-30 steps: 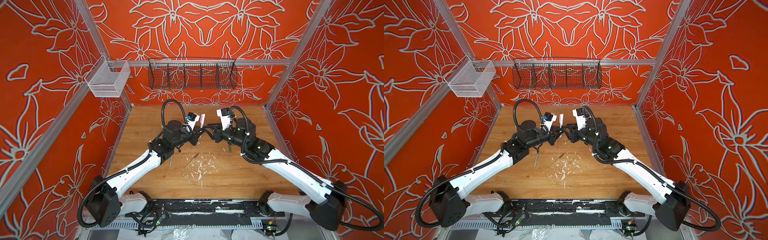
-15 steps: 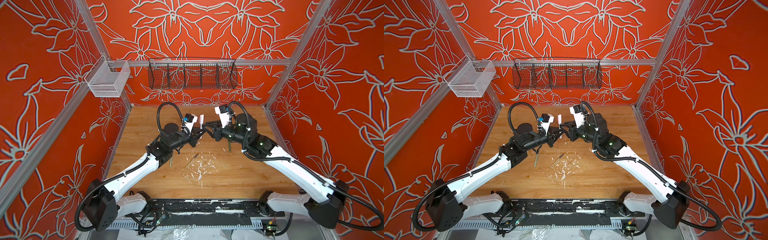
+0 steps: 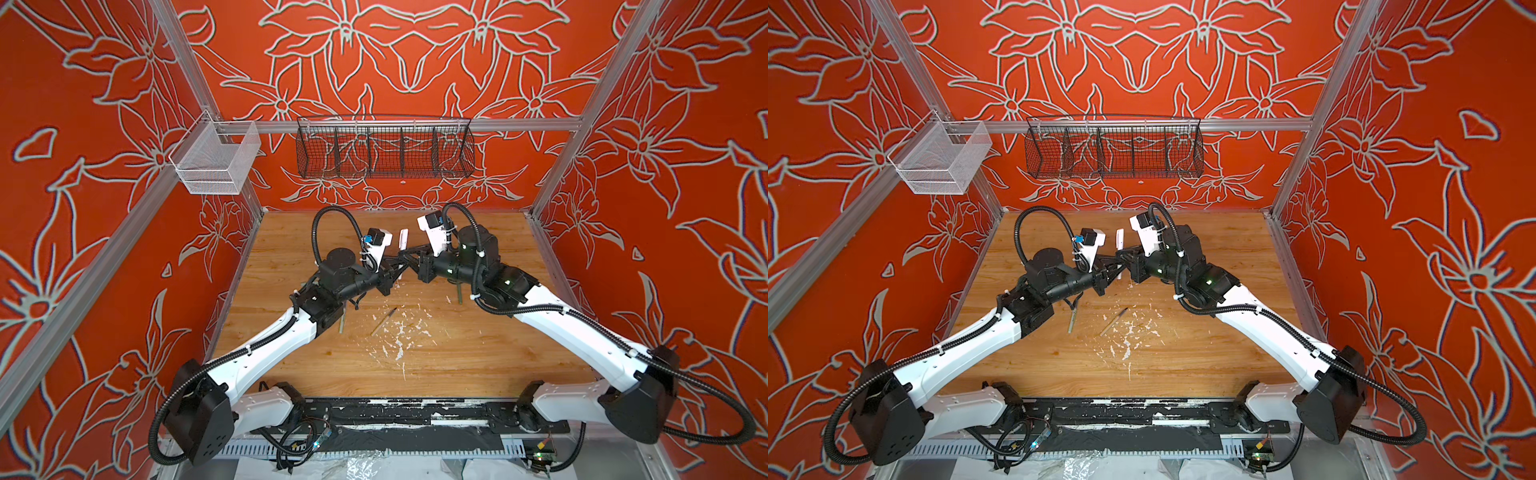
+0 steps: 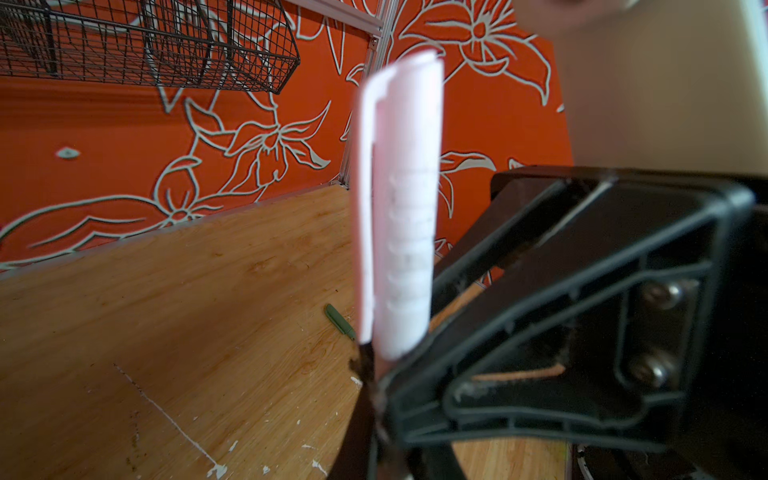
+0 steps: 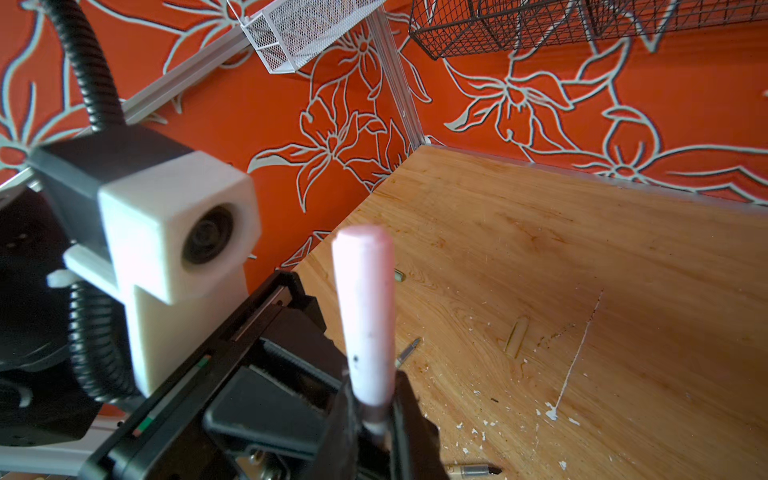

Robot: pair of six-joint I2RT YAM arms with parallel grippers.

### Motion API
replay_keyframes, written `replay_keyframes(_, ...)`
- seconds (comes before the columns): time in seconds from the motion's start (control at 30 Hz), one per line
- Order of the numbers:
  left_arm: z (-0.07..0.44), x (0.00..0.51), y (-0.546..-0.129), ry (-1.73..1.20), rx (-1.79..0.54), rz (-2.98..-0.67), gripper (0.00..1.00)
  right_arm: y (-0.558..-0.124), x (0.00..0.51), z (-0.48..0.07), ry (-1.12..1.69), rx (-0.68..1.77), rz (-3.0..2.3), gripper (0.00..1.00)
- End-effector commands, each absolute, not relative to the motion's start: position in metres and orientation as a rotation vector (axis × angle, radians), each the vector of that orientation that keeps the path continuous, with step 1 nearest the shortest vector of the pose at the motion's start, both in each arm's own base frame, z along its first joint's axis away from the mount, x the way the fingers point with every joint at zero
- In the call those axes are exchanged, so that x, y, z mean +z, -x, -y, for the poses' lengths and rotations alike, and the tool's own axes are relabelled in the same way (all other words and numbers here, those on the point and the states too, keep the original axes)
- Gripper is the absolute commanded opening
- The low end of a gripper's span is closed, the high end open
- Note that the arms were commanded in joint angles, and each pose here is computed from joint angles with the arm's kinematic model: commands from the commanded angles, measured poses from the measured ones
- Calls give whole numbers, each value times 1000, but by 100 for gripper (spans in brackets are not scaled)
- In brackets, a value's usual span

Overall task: Insert the pens into the pen caps
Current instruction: 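Pull the capped pen away from the left gripper with the right gripper, then lower the pink-capped white pen beside the green pen and open the right gripper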

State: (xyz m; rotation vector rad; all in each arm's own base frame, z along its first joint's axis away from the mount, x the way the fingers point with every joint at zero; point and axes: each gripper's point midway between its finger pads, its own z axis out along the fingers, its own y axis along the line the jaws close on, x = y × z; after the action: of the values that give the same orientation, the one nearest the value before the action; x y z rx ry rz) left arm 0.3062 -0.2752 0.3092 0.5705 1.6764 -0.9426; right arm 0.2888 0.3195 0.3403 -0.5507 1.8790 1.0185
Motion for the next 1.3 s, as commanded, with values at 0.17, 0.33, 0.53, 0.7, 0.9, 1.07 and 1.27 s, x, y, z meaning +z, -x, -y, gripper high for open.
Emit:
replay_keyframes(0.17, 271, 333, -296, -571, -945, -1557, 76, -297, 385, -310, 427, 1000, -1780, 5)
replay_keyframes(0.33, 267, 333, -297, -556, -926, -1563, 88, -309, 394, -286, 360, 865, -1789, 4)
replay_keyframes(0.53, 267, 324, -304, -548, -897, -1622, 89, -330, 369, -250, 241, 704, -1910, 4)
replay_keyframes(0.7, 254, 307, -330, -440, -746, -1814, 89, -357, 290, -199, 74, 631, -2170, 4)
replay_keyframes(0.9, 241, 293, -350, -330, -643, -1915, 88, -361, 192, -173, 32, 552, -2470, 4)
replay_keyframes(1.07, 228, 289, -358, -255, -575, -1905, 88, -363, 134, -168, 26, 518, -2643, 4)
replay_keyframes(1.27, 223, 287, -360, -238, -540, -1910, 88, -369, 98, -170, 23, 520, -2735, 4)
